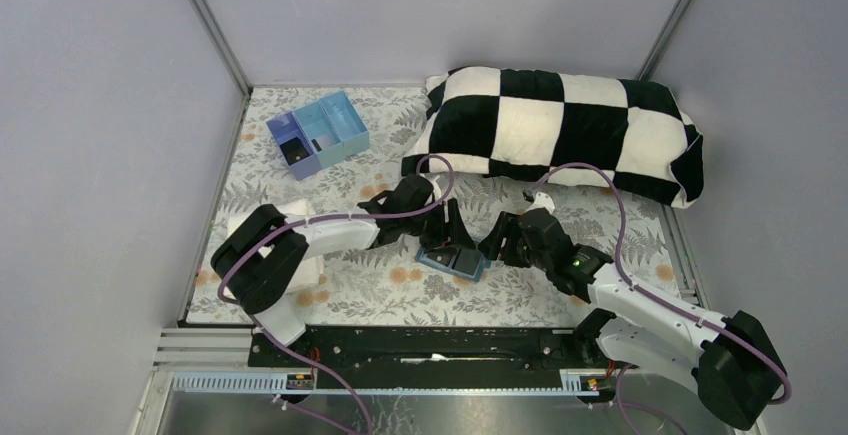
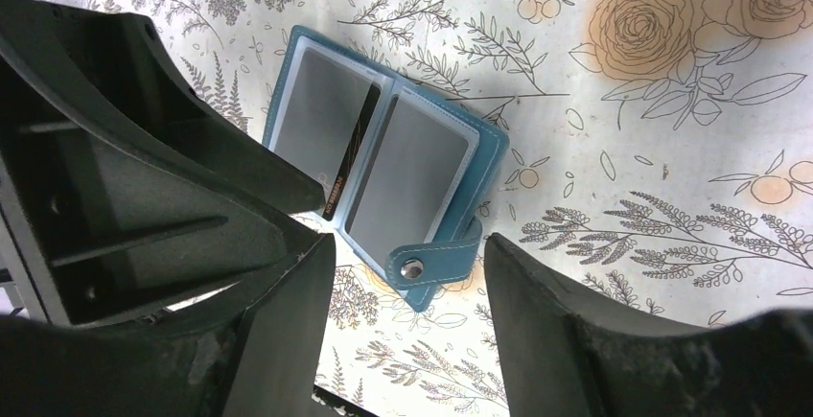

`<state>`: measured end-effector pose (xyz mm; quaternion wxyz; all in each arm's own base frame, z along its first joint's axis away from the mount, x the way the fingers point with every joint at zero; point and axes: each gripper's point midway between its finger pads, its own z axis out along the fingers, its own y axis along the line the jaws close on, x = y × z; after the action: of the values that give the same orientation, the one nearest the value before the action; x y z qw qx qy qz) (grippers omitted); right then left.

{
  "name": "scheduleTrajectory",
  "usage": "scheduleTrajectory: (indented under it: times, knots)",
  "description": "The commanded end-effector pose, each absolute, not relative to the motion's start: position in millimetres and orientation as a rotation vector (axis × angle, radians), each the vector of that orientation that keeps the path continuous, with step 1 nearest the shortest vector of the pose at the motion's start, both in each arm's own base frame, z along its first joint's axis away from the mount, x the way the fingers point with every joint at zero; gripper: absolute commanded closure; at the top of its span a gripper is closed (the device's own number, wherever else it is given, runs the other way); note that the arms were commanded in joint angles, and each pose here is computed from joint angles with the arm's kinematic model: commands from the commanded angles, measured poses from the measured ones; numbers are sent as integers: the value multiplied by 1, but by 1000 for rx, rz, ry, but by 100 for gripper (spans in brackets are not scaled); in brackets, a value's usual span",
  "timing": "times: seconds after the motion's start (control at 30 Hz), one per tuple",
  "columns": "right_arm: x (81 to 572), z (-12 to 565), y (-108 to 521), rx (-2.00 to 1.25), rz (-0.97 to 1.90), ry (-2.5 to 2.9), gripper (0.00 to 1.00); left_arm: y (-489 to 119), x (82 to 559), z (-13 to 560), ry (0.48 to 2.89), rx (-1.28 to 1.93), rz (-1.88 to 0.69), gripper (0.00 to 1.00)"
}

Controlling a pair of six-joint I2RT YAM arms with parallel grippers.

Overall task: Take the credit cards out of the card holder
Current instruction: Remove the credit card from the card holder.

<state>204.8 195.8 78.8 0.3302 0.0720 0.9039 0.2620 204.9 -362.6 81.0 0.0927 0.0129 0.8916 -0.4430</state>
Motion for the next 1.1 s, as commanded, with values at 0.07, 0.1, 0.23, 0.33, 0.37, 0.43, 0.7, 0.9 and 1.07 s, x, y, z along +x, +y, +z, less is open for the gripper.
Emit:
scheduleTrajectory:
  times: [0.07, 0.1, 0.23, 0.33, 0.37, 0.43, 0.7, 0.9, 1.07]
  knots:
    - [211, 94, 212, 165, 770, 2350, 38, -343, 243, 131, 2495, 105, -1071, 35]
    - [211, 95, 219, 149, 796, 2356, 39, -335, 244, 128, 2511, 96, -1034, 35]
    - [217, 97, 249, 100, 918, 2392, 41, -306, 253, 104, 2564, -26, -1019, 36]
    - [220, 86, 249, 118, 889, 2414, 41, -305, 252, 94, 2586, -32, -1022, 36]
    - [221, 79, 247, 129, 868, 2422, 41, -305, 251, 90, 2598, -32, -1022, 37]
    - [221, 67, 244, 132, 840, 2439, 42, -307, 250, 83, 2617, -27, -1030, 37]
    - [212, 28, 233, 179, 749, 2533, 48, -308, 251, 70, 2635, -4, -1010, 41]
    - [214, 31, 233, 176, 754, 2527, 52, -308, 248, 57, 2666, 11, -1006, 49]
    - [221, 45, 236, 163, 762, 2497, 53, -306, 243, 45, 2698, 9, -996, 50]
